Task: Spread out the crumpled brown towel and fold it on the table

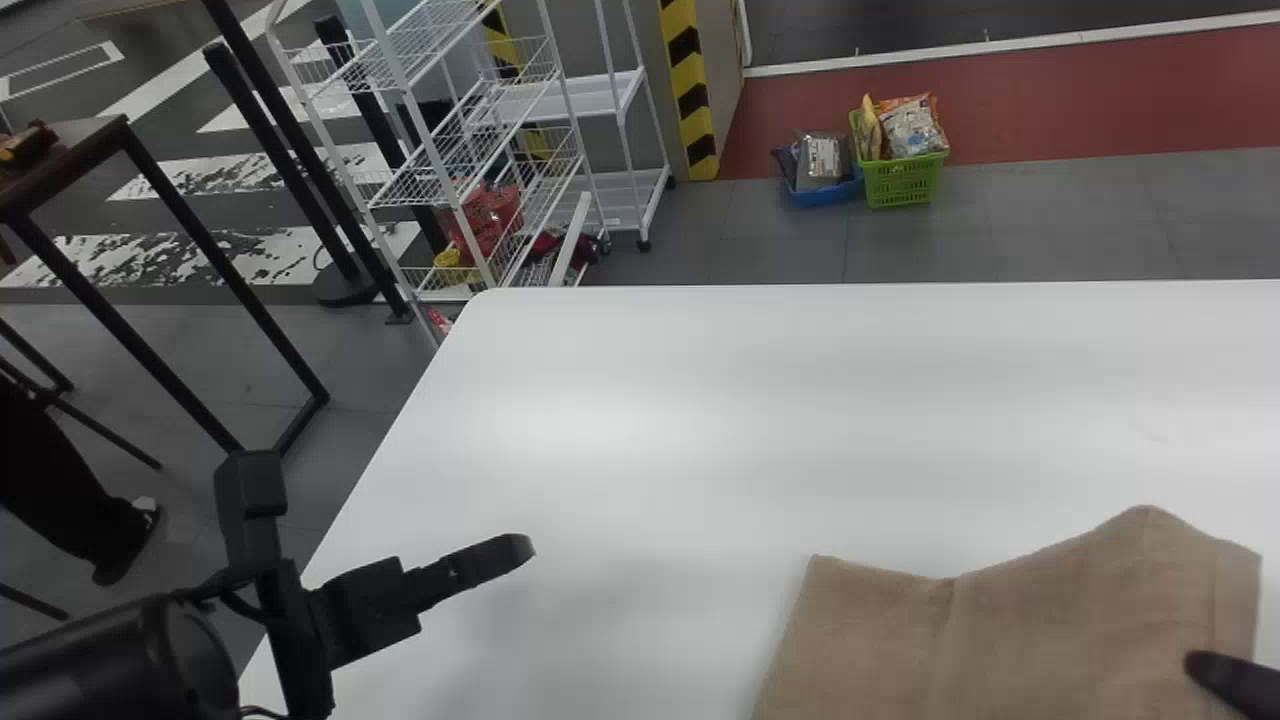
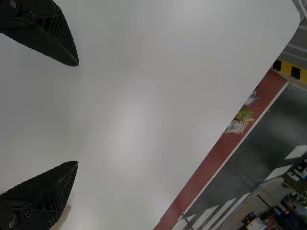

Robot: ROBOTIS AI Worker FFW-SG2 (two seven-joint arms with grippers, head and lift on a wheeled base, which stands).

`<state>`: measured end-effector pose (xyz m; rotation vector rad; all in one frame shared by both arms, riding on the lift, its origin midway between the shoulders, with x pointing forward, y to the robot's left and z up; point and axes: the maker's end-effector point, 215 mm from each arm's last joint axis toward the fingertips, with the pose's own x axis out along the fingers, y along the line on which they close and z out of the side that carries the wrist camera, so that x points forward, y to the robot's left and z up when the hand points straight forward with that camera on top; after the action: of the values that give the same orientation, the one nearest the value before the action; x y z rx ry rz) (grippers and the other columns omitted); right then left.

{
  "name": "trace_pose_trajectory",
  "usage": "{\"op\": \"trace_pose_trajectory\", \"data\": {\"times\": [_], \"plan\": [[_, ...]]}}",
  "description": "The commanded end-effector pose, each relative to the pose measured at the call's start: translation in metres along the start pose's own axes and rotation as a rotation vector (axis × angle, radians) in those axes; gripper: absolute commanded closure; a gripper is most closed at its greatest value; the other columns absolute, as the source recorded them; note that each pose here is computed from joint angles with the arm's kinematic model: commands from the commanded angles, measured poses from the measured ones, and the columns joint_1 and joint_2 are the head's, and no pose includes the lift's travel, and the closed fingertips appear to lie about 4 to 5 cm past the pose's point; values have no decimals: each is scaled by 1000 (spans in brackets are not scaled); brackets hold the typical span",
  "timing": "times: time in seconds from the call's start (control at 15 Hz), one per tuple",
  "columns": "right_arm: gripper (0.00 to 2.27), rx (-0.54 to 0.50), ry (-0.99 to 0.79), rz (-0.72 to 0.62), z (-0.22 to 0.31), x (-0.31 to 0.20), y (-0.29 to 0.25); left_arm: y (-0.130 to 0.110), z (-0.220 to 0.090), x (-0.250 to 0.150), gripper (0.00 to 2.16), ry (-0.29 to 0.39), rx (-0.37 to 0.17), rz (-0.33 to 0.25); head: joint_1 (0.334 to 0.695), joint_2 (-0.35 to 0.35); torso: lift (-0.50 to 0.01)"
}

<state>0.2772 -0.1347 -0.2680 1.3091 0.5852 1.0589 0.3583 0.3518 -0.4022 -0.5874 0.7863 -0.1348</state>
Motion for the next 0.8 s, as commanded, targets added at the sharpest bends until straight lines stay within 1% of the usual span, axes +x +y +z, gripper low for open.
{"op": "trace_pose_trajectory", "data": {"times": [0.0, 0.13, 0.27, 0.73], "plan": [[1301, -1, -32, -1, 9, -7, 0, 1, -4, 1, 83, 9, -4, 8, 695, 350, -127], [1301, -25, -54, -9, 16, -15, 4, 5, -3, -1, 83, 7, -3, 18, 695, 350, -127], [1301, -43, -77, -19, 26, -23, 6, 3, -3, 0, 83, 7, -3, 15, 695, 350, -127], [1301, -38, -158, -89, 43, -55, -11, 7, -7, 1, 83, 17, -9, 21, 695, 282, -127]]}}
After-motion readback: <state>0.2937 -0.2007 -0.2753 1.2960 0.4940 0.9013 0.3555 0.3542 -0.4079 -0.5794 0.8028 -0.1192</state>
